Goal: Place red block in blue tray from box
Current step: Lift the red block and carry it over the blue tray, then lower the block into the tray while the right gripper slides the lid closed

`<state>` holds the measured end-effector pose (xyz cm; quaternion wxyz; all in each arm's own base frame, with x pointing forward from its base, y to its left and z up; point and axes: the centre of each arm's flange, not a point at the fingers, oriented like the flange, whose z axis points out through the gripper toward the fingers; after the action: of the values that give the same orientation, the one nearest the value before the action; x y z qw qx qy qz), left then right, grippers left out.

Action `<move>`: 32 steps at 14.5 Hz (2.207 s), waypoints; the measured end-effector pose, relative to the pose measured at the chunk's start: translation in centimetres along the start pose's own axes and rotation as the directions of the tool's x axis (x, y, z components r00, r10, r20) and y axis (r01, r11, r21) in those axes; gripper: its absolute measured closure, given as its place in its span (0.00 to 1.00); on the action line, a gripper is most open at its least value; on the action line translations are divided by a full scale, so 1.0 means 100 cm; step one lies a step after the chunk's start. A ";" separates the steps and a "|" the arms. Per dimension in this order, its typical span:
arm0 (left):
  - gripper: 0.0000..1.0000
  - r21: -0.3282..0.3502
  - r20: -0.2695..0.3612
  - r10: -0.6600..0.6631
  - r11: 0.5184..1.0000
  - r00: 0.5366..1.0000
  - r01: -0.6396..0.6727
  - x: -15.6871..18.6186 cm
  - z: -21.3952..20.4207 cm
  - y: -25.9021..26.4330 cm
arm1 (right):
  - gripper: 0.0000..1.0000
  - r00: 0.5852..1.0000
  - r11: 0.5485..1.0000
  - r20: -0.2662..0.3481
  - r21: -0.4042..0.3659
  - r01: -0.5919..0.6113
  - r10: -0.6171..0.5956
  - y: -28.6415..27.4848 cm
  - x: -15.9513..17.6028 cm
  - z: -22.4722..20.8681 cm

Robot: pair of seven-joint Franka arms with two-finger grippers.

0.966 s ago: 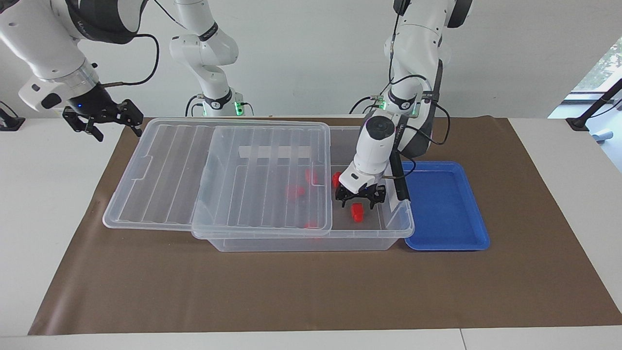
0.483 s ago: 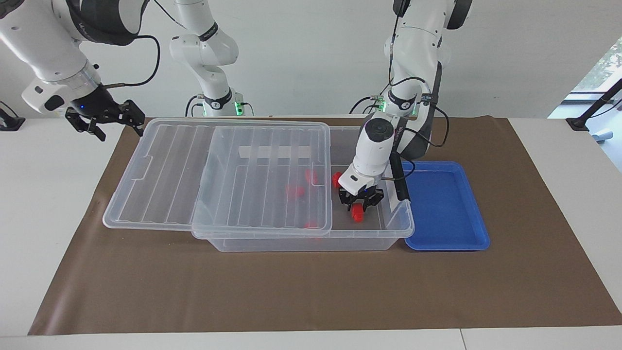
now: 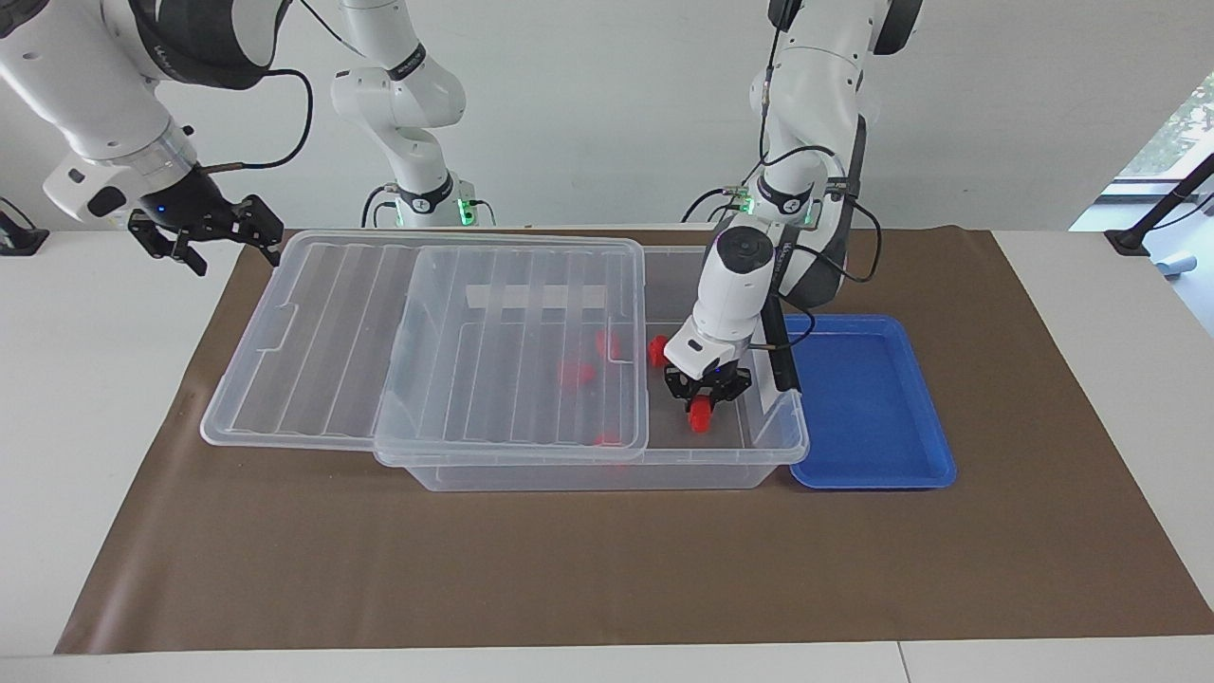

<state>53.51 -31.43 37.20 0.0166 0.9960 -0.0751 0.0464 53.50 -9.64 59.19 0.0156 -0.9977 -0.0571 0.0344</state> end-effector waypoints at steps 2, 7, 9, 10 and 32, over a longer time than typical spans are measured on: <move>0.66 0.002 -0.004 -0.001 1.000 1.000 0.001 -0.005 -0.037 -0.003 | 0.00 1.000 1.000 0.002 0.000 0.000 0.000 0.000 0.000 0.002; 0.66 0.009 -0.014 -0.014 1.000 1.000 0.014 -0.021 -0.115 -0.017 | 0.36 1.000 1.000 -0.003 -0.001 -0.005 0.005 0.003 0.000 0.006; 0.66 0.020 -0.018 -0.025 0.999 1.000 0.025 -0.021 -0.135 -0.044 | 0.59 0.999 1.000 -0.042 -0.016 -0.007 0.007 0.008 0.002 0.011; 0.66 0.025 -0.018 -0.019 0.999 1.000 0.020 -0.021 -0.142 -0.062 | 0.68 0.998 1.000 -0.062 -0.024 -0.010 0.009 0.015 0.002 0.016; 0.66 0.048 -0.026 -0.061 0.997 0.998 0.062 -0.025 0.051 -0.256 | 0.99 0.996 0.999 -0.086 -0.044 -0.020 0.017 0.029 0.020 0.129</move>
<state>55.33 -5.98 31.19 -0.0051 0.9973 -0.0429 0.0596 54.92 -11.96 46.04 -0.0046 -0.9988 -0.0478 -0.0094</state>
